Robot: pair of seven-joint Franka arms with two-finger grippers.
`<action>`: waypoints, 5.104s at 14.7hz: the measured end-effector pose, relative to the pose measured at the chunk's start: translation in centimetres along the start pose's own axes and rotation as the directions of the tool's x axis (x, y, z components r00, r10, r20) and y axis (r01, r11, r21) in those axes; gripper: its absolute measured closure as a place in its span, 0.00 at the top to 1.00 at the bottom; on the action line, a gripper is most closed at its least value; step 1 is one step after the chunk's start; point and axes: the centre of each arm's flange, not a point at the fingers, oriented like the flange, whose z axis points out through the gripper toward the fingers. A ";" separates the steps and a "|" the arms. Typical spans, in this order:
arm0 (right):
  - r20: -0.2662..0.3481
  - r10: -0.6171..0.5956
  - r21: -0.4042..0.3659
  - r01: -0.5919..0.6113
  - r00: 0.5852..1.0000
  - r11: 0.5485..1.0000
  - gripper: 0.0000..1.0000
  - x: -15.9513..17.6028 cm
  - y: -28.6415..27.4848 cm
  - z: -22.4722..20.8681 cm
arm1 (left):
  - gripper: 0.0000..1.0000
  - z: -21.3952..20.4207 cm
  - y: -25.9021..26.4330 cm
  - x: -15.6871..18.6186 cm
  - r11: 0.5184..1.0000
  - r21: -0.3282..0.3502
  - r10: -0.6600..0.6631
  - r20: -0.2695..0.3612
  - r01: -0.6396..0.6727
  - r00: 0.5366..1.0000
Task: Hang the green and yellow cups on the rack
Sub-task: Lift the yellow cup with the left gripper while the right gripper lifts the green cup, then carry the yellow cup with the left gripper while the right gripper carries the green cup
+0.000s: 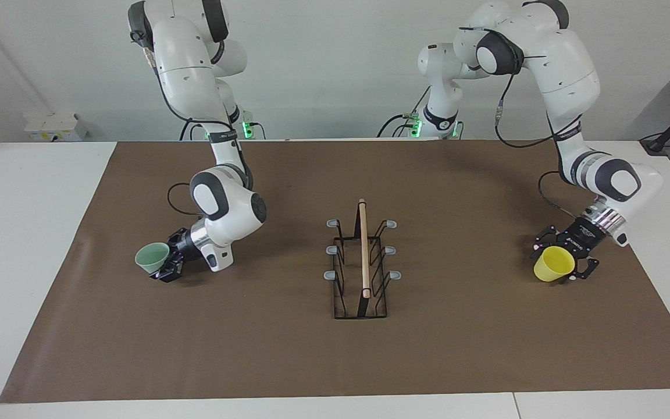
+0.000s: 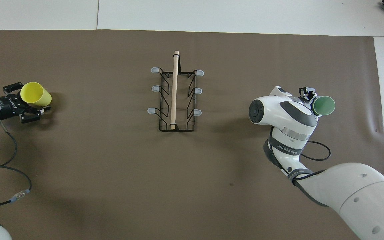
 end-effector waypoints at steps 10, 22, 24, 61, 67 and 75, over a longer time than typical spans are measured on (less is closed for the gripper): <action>-0.363 0.310 0.336 -0.187 0.879 0.923 0.70 -12.6 4.0 -5.9 | 0.67 -0.1 0.1 -1.7 0.999 -0.036 -0.001 0.061 0.003 0.998; -0.745 0.580 0.570 -0.137 0.330 0.810 0.70 -21.1 4.6 -12.1 | 0.67 -9.4 1.0 -13.1 0.933 -0.043 0.357 -0.018 -0.357 0.934; -0.753 0.624 0.611 -0.131 0.209 0.781 0.70 -21.0 4.7 -12.7 | 0.67 -10.3 1.4 -14.8 0.915 -0.041 0.400 -0.043 -0.402 0.915; -0.287 0.385 0.700 0.083 -0.877 0.710 0.70 -2.4 -9.4 -22.3 | 0.67 11.9 -31.0 -44.6 -0.309 0.632 0.627 -0.427 -0.711 -0.652; -0.351 0.312 0.682 -0.013 -0.883 0.731 0.70 -1.6 -8.9 -21.5 | 0.67 15.2 -34.7 -41.2 -0.253 0.646 0.550 -0.517 -0.720 -0.657; -0.370 0.295 0.671 -0.034 -0.881 0.741 0.70 -0.2 -7.4 -21.6 | 0.67 17.4 -37.3 -38.4 -0.239 0.647 0.501 -0.556 -0.724 -0.663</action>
